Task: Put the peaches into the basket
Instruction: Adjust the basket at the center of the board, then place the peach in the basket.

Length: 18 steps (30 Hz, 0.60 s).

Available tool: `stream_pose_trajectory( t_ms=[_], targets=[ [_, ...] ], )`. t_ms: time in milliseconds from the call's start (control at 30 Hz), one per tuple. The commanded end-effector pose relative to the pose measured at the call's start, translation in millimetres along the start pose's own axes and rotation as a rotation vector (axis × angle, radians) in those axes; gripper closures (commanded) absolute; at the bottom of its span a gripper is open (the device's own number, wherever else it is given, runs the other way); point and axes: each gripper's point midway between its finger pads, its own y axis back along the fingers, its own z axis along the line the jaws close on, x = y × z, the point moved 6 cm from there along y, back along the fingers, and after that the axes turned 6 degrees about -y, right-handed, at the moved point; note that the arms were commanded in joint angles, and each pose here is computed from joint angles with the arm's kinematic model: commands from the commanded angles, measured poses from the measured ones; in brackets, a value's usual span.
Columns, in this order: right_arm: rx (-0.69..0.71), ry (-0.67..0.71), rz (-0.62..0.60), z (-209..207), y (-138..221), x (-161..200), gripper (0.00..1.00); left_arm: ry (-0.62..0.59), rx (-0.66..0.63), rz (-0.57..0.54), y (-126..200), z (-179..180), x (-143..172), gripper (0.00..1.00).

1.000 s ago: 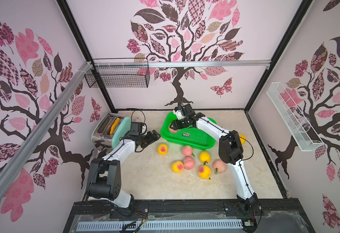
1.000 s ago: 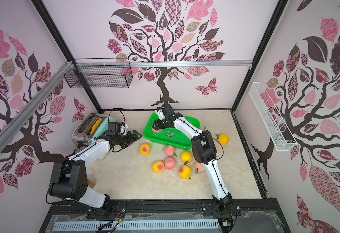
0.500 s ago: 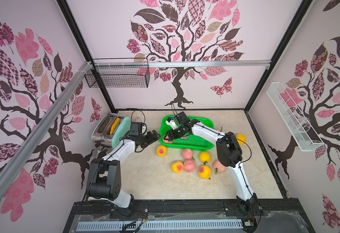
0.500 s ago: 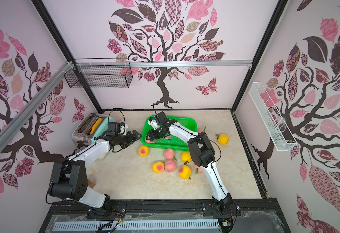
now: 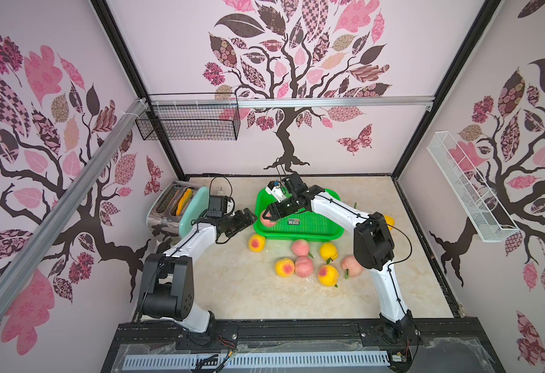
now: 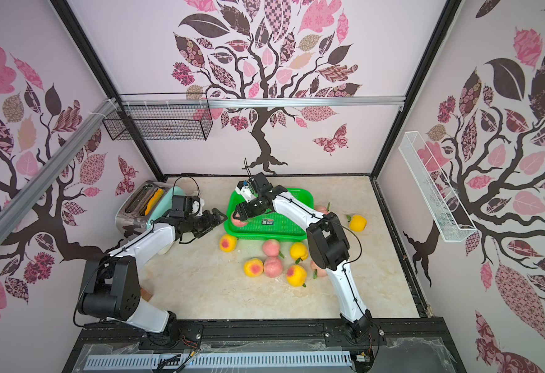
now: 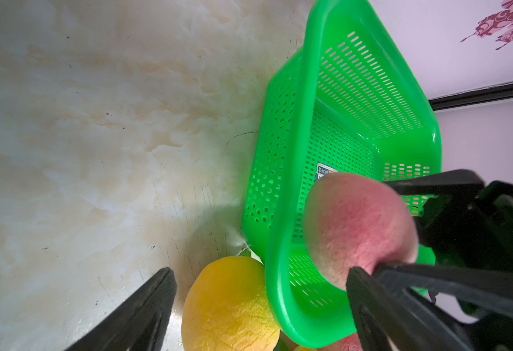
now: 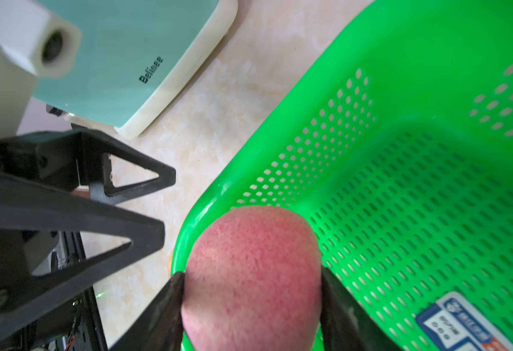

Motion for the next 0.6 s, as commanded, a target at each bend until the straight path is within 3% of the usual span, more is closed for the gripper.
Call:
stream_pose_trajectory(
  t_ms=[0, 267, 567],
  targets=[
    [0.081, 0.0, -0.086, -8.5, 8.6, -27.0, 0.36, -0.001, 0.024, -0.019, 3.8, -1.9, 1.5, 0.08],
    [0.169, -0.025, -0.161, -41.9, -14.4, -50.1, 0.36, -0.012, 0.021, -0.006, 9.4, -3.2, 7.1, 0.08],
    [0.204, -0.065, -0.202, -75.0, -32.3, -44.9, 0.36, -0.018, 0.017, -0.014, 18.3, -3.6, 13.7, 0.08]
  ],
)
